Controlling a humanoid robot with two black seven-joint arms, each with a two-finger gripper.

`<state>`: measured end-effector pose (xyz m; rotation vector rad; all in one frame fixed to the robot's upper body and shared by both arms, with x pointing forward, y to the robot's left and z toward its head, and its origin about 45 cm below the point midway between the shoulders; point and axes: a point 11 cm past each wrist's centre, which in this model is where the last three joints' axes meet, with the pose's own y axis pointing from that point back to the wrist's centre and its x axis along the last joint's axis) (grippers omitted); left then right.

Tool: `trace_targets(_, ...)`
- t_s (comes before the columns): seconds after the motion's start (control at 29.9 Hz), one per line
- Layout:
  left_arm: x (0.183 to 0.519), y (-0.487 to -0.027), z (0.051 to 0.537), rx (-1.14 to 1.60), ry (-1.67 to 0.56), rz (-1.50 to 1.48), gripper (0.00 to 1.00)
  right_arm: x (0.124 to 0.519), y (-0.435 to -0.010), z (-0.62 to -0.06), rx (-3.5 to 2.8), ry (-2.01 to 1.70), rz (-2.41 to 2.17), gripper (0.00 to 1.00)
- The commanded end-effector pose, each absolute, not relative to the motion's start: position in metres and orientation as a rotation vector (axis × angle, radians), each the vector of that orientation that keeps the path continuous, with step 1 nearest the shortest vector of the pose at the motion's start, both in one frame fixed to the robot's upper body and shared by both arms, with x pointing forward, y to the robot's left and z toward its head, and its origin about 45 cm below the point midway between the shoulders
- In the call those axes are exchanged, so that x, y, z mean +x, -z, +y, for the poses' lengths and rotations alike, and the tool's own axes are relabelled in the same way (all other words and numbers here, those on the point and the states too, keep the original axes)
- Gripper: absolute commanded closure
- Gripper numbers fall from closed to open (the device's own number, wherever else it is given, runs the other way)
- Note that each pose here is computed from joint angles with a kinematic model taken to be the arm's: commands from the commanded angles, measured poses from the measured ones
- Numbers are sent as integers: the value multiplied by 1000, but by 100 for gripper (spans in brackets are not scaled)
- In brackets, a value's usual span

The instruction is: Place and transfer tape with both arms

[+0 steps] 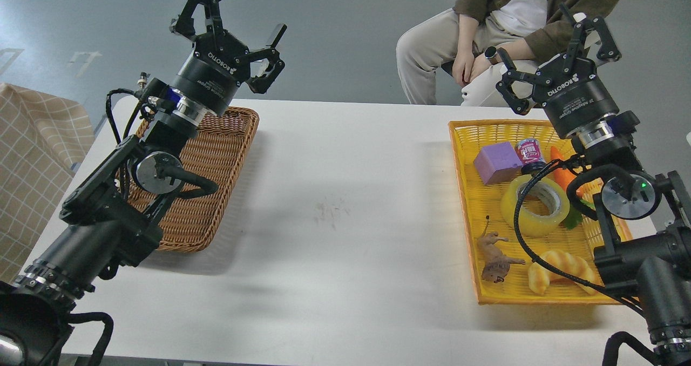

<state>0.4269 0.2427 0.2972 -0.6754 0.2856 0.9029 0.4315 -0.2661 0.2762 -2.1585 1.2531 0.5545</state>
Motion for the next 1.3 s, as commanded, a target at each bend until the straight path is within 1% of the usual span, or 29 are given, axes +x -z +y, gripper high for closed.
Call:
trace_targets(0.0,427,-296,242,-673,-901,287,2,432,-278,-266,-2160,-550,1250,0)
trace_targets(1.27,428,-301,239,-665,-890,282,2,432,-281,-265,-2162,-541,1242,0)
